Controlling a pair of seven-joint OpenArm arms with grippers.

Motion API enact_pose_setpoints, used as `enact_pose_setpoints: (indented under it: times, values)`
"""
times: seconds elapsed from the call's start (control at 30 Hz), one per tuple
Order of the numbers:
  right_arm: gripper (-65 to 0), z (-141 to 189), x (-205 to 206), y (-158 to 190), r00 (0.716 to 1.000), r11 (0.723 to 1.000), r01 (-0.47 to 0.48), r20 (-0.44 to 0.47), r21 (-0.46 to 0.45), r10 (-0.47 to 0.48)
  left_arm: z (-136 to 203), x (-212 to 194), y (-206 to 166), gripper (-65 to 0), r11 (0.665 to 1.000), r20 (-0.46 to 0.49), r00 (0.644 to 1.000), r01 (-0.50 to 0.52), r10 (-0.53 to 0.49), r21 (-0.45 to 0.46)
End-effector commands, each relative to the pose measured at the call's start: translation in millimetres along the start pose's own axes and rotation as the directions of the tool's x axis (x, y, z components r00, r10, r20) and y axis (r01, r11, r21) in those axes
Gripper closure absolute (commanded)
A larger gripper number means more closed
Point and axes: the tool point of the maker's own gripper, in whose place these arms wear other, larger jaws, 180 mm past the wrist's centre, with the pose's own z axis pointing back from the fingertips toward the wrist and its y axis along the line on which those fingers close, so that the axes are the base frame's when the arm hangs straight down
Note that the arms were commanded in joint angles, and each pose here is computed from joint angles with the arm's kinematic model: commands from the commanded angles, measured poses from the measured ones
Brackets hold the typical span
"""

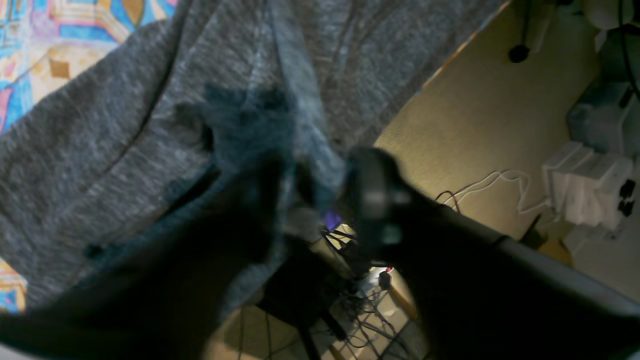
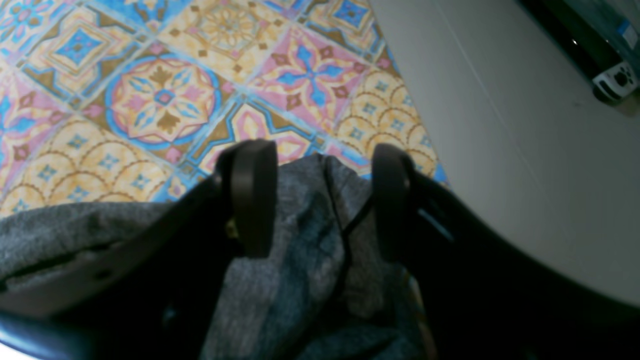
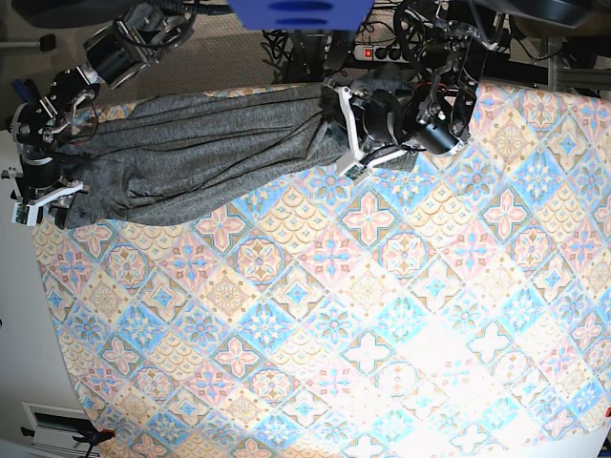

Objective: Layout the t-shirt on the table in an organized manner, then fold the t-shirt properly
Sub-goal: 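Pull the grasped hem back over the shirt with the left gripper, then grasp the bundle end with the right gripper while the left holds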

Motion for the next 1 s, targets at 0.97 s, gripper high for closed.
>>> enact_pose_setpoints:
  times: [0.97]
  values:
    - [-29.0, 19, -7, 136, 0.987, 0.942, -0.160, 0.036, 0.295, 0.157, 16, 35, 2, -45.8, 0.996, 0.252, 0.964, -0.088, 0.087, -0.008]
